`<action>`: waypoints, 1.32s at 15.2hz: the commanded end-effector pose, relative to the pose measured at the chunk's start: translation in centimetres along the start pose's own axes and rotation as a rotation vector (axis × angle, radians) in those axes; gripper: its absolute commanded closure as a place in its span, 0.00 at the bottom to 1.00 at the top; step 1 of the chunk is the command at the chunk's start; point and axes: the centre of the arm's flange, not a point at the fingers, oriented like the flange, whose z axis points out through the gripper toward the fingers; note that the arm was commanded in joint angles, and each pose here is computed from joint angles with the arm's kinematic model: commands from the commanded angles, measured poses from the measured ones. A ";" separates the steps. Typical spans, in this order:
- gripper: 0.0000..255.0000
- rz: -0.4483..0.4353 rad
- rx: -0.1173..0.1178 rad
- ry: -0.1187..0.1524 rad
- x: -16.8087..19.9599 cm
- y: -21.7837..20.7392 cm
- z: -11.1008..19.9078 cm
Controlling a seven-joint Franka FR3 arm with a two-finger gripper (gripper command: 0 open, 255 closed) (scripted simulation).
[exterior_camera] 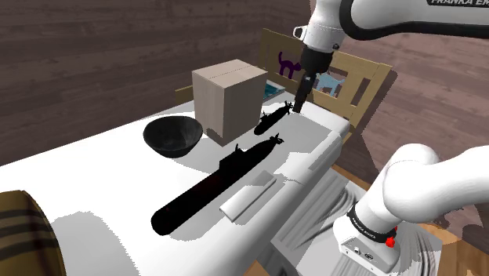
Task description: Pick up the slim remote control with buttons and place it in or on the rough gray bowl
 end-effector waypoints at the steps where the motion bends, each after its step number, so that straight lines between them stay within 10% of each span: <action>1: 0.00 -0.100 0.000 0.000 1.3 -1.4 1.9; 20: 0.00 -1.019 -0.006 -0.021 4.4 -18.5 19.6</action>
